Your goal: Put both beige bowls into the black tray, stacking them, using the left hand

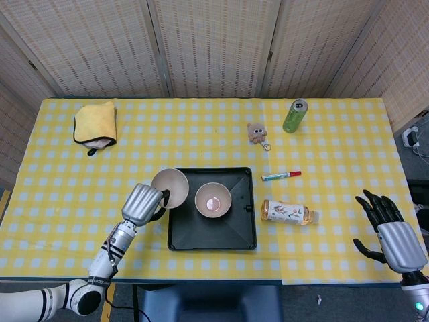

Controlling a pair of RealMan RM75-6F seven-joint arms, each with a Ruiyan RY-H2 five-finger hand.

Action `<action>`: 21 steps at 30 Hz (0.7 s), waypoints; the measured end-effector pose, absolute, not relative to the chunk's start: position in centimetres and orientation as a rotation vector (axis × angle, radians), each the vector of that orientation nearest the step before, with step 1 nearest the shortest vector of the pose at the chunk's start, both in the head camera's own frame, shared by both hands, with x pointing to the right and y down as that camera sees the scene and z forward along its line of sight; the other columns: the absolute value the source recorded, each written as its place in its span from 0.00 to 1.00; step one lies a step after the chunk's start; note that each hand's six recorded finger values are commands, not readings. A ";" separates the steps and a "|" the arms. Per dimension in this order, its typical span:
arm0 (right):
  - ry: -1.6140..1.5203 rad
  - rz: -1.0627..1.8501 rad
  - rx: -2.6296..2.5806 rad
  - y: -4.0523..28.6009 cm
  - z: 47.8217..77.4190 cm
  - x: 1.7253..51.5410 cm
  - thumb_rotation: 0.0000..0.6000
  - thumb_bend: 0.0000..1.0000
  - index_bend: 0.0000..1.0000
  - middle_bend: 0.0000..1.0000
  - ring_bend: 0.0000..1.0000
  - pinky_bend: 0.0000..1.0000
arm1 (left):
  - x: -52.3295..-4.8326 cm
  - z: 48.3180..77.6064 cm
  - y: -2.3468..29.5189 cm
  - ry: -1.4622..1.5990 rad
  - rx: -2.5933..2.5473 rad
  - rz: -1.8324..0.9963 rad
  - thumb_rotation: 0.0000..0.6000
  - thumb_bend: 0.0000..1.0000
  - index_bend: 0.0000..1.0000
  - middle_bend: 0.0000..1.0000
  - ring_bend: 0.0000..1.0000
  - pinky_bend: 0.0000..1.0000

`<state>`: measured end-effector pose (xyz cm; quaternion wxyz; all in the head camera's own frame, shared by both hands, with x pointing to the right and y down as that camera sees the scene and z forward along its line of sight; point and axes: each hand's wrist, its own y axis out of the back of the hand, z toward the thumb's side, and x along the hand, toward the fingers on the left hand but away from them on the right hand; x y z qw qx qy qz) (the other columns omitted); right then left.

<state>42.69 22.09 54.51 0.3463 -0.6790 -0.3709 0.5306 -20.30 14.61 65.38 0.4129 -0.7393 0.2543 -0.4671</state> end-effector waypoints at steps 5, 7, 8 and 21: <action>-1.006 1.325 -1.757 22.5 52.9 42.9 1.00 0.31 0.00 0.00 0.00 0.00 | -17.7 63.7 15.0 0.645 -1.855 -1.107 1.00 0.54 0.67 1.00 1.00 1.00; -1.018 1.311 -1.760 22.7 52.5 43.1 1.00 0.31 0.00 0.00 0.00 0.00 | -16.9 63.7 15.1 0.635 -1.861 -1.100 1.00 0.54 0.67 1.00 1.00 1.00; -1.018 1.308 -1.763 22.7 52.4 43.1 1.00 0.31 0.00 0.00 0.00 0.00 | -16.5 63.7 15.2 0.630 -1.864 -1.097 1.00 0.54 0.67 1.00 1.00 1.00; -1.036 1.307 -1.763 22.6 52.0 43.9 1.00 0.31 0.00 0.00 0.00 0.00 | -12.1 65.8 15.7 0.566 -1.894 -1.109 1.00 0.54 0.66 1.00 1.00 1.00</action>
